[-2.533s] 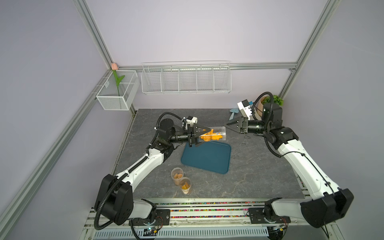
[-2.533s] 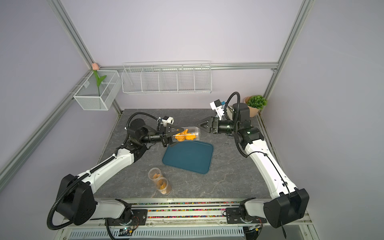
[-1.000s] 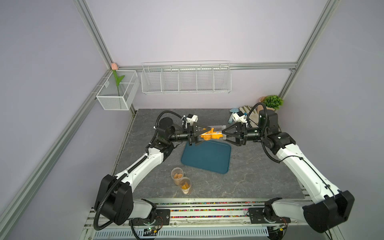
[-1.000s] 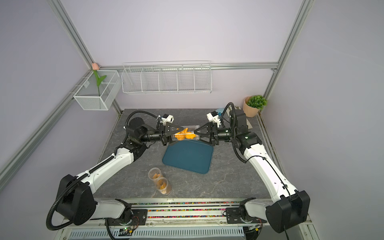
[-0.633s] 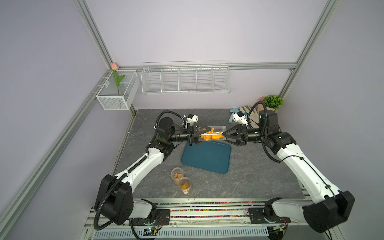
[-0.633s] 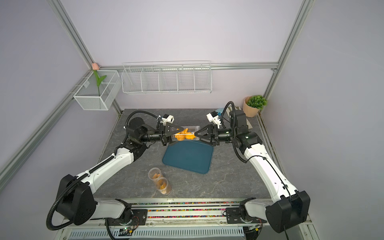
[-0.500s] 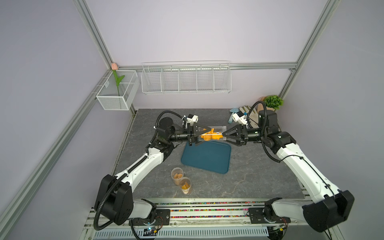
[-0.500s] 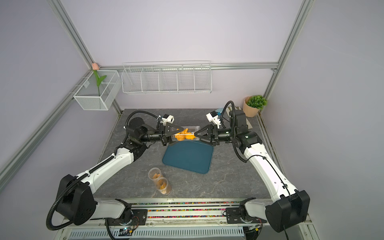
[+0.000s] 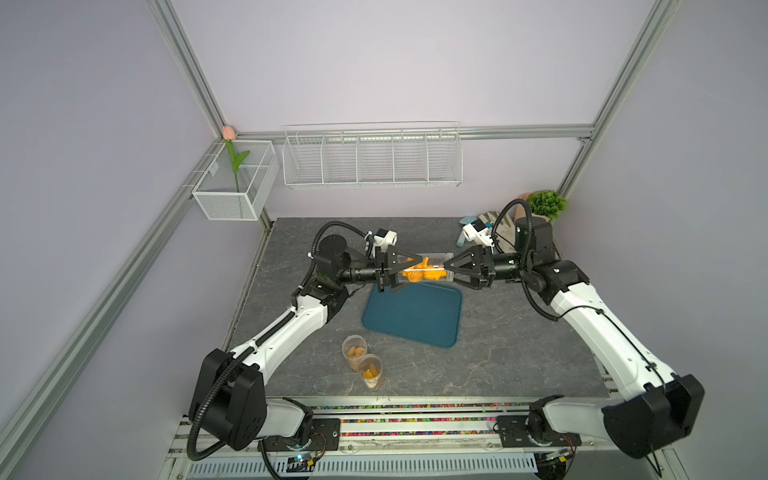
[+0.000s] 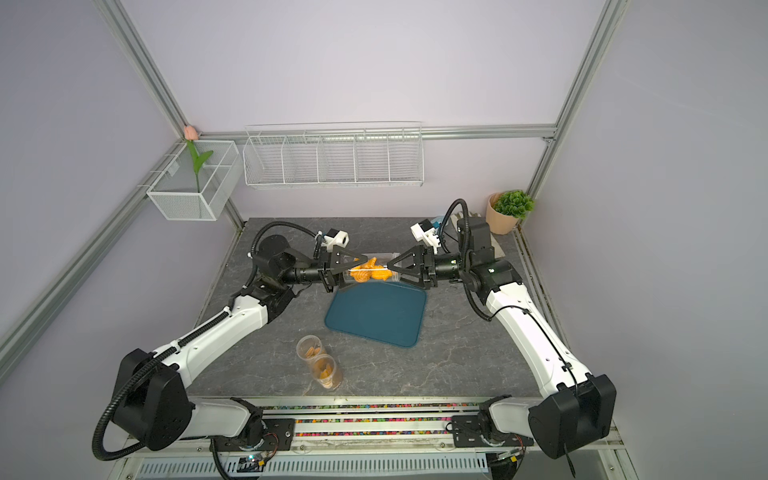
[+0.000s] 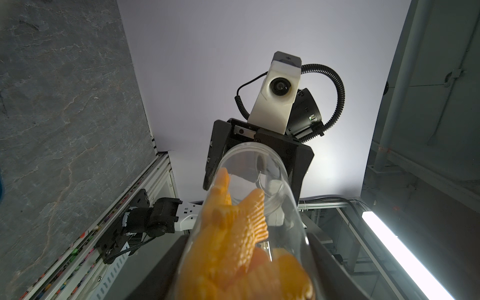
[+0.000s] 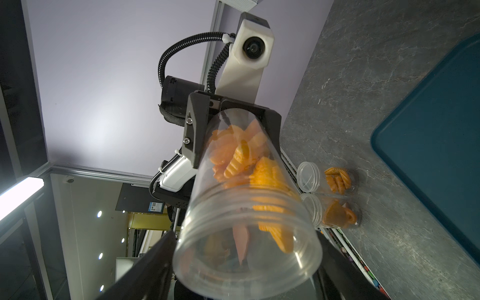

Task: Pour the cookies out of the jar
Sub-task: Unscrew the lid from the jar.

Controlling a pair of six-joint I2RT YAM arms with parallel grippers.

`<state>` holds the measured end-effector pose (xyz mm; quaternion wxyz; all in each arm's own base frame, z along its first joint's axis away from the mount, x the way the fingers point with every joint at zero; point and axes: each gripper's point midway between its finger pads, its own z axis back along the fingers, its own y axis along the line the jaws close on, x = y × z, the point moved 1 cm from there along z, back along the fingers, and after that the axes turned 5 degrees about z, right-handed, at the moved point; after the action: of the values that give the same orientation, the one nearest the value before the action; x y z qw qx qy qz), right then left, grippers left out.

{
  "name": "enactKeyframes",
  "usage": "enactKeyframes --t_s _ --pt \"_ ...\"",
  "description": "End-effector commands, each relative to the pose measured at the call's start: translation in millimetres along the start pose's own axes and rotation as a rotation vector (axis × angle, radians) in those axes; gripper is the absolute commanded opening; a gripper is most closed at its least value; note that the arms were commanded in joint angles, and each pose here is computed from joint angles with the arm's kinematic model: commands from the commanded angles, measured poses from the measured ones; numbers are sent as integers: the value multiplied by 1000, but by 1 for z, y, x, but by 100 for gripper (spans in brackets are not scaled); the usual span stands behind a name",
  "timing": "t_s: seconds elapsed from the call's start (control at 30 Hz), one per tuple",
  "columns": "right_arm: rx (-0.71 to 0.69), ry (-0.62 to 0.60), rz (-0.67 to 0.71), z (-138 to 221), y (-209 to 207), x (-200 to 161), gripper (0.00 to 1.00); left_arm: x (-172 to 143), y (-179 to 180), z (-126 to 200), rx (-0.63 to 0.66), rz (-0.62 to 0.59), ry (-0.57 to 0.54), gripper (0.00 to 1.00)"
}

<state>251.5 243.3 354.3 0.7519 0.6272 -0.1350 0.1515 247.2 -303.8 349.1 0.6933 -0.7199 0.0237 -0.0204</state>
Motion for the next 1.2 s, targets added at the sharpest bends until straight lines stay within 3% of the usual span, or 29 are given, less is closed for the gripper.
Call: enactKeyframes --t_s 0.0,0.4,0.6,0.8,1.03,1.17 --pt "34 2 24 2 11 4 80 -9 -21 0 -29 -48 28 64" --pt "36 18 18 3 9 -4 70 -7 -18 -1 -25 -41 27 64" --pt "-44 21 96 7 2 -10 68 -6 -18 -1 -24 -39 27 64" --pt "-109 -42 347 7 -8 -2 65 -7 -15 -3 -22 -34 33 64" --pt "-123 -16 718 2 -13 -4 64 -8 -14 -6 -21 -27 40 64" --pt "-138 -17 769 -1 -17 2 68 -10 -14 -5 -20 -25 41 64"
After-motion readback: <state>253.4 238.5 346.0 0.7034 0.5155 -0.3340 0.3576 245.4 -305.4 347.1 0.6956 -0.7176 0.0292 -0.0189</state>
